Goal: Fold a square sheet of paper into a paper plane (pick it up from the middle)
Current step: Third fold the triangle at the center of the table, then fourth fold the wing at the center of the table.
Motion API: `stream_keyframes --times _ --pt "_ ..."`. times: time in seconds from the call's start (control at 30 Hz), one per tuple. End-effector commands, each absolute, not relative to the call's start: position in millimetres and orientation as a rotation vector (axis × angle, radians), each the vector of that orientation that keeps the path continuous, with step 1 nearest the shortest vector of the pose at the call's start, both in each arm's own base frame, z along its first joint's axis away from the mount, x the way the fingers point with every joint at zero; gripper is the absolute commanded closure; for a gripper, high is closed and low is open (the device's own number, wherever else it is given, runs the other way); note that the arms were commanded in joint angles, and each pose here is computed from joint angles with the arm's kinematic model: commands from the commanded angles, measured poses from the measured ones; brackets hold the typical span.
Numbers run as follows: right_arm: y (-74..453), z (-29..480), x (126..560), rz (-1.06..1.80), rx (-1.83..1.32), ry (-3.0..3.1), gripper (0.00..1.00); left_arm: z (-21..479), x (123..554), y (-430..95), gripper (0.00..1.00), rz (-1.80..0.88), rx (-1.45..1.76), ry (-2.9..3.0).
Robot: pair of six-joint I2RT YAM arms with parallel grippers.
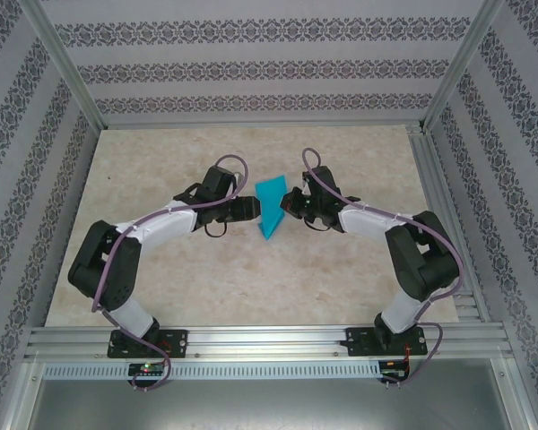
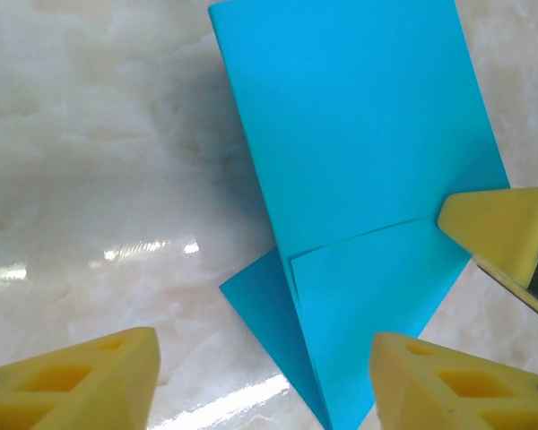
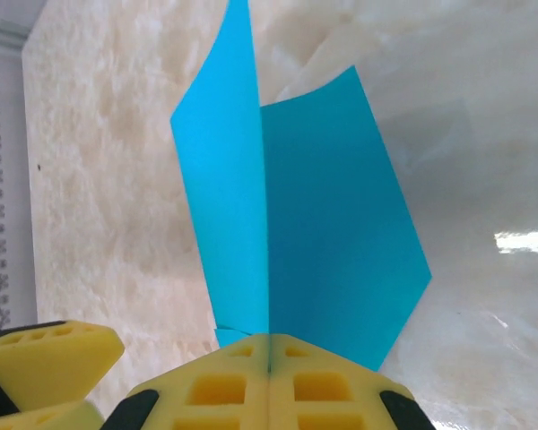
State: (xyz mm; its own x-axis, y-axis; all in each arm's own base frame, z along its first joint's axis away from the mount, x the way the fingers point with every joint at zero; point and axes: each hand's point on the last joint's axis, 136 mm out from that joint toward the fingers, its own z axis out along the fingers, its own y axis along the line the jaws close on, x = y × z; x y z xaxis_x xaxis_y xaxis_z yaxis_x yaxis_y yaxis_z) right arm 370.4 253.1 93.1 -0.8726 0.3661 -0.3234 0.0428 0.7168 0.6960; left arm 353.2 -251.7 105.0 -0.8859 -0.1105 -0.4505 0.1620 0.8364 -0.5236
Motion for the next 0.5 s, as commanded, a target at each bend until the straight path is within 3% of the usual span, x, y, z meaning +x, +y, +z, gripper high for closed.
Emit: stream_keyframes --times 0.0,0.3,0.47 --pt "241 101 372 0.879 0.427 2.435 1.0 128 356 -261 0.3 -0.829 0.168 2.4" --pt "243 126 374 0.789 0.505 2.346 1.0 159 344 -259 0.09 -0.808 0.346 2.202" --pt "246 99 371 0.803 0.599 2.394 0.97 149 336 -261 0.06 -0.756 0.437 2.168"
